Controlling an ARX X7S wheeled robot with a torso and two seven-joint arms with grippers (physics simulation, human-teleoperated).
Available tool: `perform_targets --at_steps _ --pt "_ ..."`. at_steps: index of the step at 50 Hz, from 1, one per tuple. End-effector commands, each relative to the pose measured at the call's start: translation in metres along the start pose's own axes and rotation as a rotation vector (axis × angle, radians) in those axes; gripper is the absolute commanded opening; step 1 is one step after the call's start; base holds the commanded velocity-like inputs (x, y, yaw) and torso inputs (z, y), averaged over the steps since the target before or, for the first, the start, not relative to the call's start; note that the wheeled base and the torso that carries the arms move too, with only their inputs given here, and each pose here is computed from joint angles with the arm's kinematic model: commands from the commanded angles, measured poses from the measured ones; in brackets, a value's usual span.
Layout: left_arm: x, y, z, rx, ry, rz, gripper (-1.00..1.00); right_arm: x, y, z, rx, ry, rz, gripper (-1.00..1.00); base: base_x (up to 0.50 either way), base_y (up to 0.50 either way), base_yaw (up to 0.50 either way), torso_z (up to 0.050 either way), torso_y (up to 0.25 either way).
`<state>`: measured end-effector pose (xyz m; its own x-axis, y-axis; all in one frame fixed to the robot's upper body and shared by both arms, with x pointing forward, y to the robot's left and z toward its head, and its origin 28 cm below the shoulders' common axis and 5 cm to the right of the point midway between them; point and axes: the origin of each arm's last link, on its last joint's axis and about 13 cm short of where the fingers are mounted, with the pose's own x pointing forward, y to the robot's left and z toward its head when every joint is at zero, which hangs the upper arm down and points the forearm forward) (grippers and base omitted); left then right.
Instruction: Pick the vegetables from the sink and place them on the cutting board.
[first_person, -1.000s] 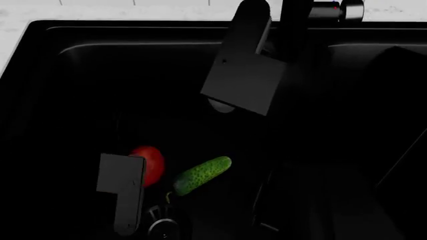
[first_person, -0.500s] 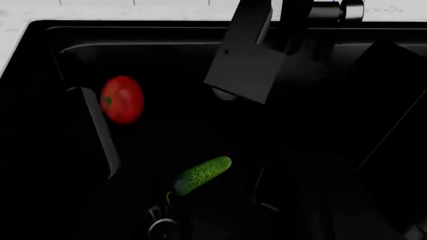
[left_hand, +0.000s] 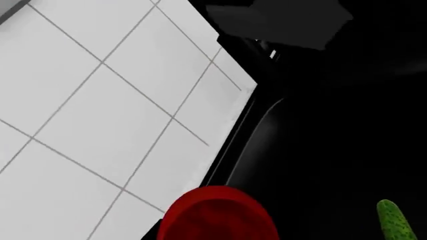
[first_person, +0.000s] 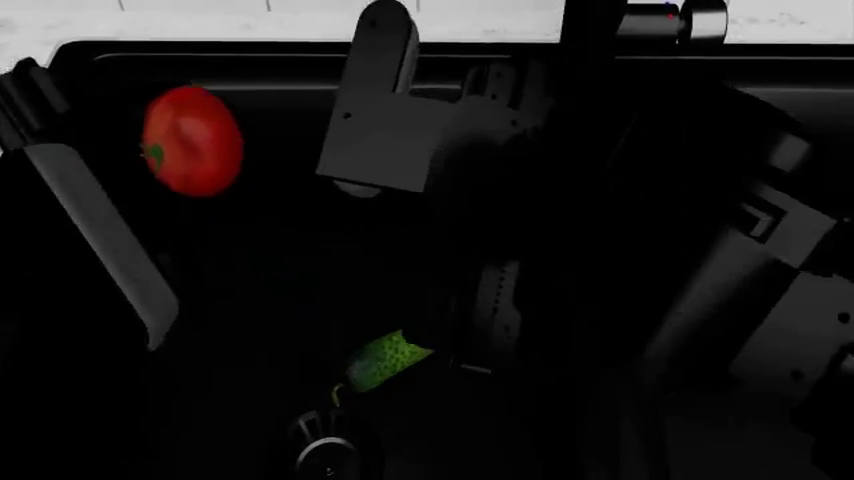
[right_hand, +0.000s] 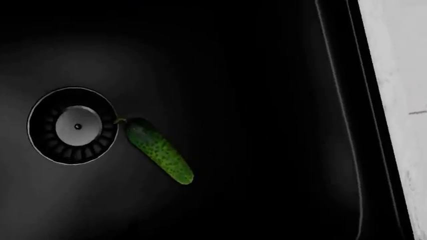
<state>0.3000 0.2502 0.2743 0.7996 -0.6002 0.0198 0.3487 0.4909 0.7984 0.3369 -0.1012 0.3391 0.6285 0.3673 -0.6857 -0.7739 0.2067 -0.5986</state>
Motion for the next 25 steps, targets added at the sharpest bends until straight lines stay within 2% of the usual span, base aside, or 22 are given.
perform_targets --at_steps 1,14,25 --pt "-0.013 -0.004 -0.002 -0.059 -0.012 0.036 -1.0 0.023 -0.006 0.026 -0.086 -0.018 0.019 1.0 0.03 0.0 0.01 0.0 0.0" --pt "-0.03 -0.008 0.0 -0.097 -0.04 0.087 -1.0 0.054 -0.01 0.015 -0.132 0.07 0.097 1.0 0.03 0.0 0.01 -0.01 -0.009" --pt "-0.046 -0.013 0.004 -0.111 -0.069 0.111 -1.0 0.086 -0.013 0.014 -0.166 0.052 0.113 1.0 0.03 0.0 0.02 -0.015 -0.014"
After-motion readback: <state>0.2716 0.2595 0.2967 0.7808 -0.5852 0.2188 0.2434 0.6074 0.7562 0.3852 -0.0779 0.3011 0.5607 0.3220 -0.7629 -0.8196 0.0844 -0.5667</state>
